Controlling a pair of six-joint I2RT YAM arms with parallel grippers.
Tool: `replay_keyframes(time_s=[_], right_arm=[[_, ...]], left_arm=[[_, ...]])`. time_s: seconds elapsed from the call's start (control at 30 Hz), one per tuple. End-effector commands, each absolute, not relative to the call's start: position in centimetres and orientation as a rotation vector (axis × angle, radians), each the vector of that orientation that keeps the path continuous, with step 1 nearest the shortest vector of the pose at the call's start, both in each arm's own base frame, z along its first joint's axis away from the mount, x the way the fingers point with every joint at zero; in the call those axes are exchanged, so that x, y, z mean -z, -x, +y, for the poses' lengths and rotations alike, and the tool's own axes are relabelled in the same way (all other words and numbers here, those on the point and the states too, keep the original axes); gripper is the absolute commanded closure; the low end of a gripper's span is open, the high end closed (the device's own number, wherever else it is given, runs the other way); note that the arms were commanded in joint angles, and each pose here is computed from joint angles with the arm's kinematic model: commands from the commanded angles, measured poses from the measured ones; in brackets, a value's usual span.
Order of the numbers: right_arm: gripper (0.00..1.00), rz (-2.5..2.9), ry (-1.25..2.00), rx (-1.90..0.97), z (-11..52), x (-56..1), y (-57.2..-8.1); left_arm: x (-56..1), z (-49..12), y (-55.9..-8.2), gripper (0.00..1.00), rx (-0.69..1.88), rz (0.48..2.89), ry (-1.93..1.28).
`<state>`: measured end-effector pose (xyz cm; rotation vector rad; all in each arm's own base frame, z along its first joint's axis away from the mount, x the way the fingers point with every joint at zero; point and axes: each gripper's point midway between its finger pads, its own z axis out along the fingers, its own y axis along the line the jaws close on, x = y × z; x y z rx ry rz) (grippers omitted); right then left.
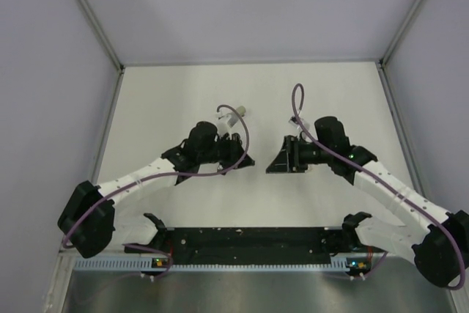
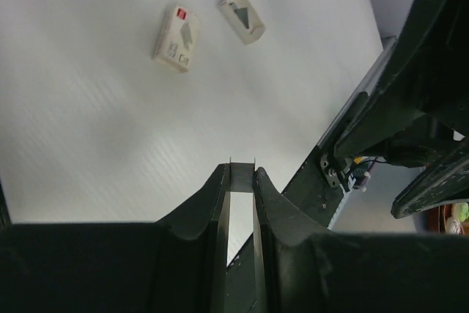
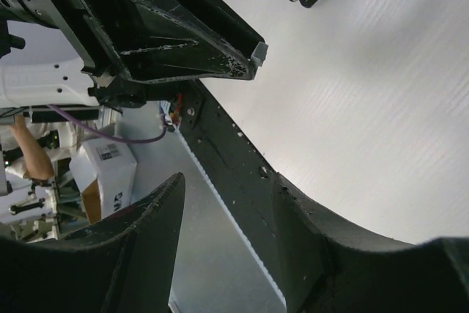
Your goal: Unload the staples from the stapler
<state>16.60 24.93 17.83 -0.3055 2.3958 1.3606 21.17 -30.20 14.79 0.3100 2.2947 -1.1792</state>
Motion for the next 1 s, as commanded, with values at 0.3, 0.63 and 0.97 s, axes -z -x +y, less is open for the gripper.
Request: replay_keyframes(time_s=[0.3,0.63,0.97], right_arm=[[0.48,2.3,0.074,-1.131,20.1,-22.8,-19.6],[0.46,2.255,-0.105,-0.865,14.8,-23.6,-20.9],[0.44,2.203,-0.115,-0.733,12.7,-24.5,-20.5]], left_arm=[[-21.5,-35.3,-24.1,1.0,1.334,1.942,-0.552],[-18.1,-42.2,-27.1,1.0,1.262,2.042,-0.634],[-12.1,-46.0,-28.6,1.0,0.984,2.275,-0.603]])
